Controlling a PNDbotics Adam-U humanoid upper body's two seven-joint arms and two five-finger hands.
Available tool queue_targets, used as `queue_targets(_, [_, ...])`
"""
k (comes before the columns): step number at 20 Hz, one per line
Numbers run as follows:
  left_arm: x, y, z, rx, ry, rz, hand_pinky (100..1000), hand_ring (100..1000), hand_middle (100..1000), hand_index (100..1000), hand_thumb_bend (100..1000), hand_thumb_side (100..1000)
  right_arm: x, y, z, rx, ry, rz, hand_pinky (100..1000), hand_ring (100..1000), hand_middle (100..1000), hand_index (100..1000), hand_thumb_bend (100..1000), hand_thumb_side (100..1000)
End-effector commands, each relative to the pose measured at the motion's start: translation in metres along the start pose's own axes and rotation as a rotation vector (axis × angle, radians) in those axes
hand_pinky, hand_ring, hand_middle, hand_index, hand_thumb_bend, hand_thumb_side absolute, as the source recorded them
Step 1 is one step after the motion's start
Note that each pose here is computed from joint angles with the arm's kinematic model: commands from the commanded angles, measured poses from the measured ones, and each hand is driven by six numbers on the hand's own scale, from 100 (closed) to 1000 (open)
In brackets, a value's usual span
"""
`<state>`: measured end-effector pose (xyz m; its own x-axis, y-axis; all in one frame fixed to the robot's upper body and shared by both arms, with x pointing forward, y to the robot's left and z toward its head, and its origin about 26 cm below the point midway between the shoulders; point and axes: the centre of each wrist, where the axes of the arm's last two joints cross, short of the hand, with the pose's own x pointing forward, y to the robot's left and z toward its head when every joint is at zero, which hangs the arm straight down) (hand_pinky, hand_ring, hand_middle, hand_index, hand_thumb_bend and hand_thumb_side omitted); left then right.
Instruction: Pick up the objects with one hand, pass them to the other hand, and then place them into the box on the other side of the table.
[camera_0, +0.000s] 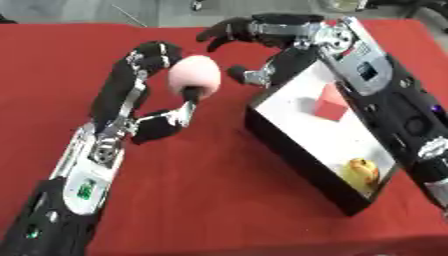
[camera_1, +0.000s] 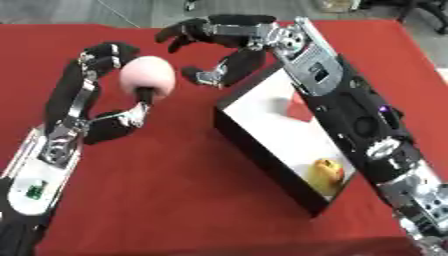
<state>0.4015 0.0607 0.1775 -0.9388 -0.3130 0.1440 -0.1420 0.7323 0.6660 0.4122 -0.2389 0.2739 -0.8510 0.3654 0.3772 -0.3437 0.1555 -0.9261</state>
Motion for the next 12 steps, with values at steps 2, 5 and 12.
queue_targets(2, [0.0077,0.0035,-0.0128,0.038,-0.043,-0.012,837,729,547,619,100,354,0.0046,-0.0092,-0.0019,-0.006,0.005,0.064,1000,923,959,982,100,448])
queue_targets(5, [0.0095,0.0034,-0.0143,0.054,-0.051,-0.016,834,728,548,619,100,339,0.0025,-0.0066,-0.0044,0.011,0.009,0.076,1000,921,956,981,100,490])
queue_targets(12, [0.0139,0.0026,-0.0182,0.087,-0.072,-0.028,829,722,549,619,100,327,0.002,-0.0047,-0.0104,0.042,0.007,0.083,1000,920,954,980,100,518])
